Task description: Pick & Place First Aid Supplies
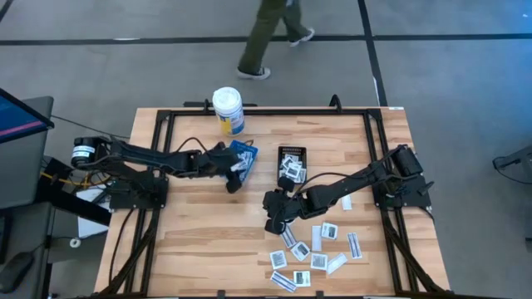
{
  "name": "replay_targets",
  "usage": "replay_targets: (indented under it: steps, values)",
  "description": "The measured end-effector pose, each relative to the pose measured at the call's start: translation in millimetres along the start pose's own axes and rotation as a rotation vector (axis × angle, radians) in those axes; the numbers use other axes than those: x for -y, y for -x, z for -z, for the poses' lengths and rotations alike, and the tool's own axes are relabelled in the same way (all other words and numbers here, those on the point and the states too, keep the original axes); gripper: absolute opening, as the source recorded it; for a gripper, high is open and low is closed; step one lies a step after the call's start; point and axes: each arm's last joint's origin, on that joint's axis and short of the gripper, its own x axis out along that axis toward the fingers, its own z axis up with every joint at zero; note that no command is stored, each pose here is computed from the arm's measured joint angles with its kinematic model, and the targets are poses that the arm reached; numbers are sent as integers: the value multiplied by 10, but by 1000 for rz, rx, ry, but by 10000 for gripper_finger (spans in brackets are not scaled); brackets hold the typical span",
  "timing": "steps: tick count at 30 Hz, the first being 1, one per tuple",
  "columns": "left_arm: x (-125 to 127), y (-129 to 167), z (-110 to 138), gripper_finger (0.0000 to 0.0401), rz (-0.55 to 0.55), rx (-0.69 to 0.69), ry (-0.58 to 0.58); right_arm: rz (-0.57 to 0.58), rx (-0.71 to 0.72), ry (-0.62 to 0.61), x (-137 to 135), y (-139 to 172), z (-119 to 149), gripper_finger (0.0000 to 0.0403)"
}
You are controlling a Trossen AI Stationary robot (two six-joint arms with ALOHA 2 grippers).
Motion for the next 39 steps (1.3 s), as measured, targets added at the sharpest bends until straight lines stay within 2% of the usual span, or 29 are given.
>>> replay_targets:
  steps: [6,10,15,25,31,39]
  values:
    - [229,55,-15,166,271,15,7,-57,-24,3,-22,4,10,133]
    - [380,111,-22,156,340,42,-15,-137,-60,13,-81,26,40,133]
    - [546,184,-22,149,410,72,-38,-242,-174,7,-174,81,149,134]
    - [697,262,1,148,475,82,-64,-227,-247,-38,-325,194,303,134]
    - [699,263,2,149,469,83,-64,-126,-252,-5,-363,239,472,134]
    - [699,262,2,149,465,83,-65,-30,-286,-212,-234,141,712,134]
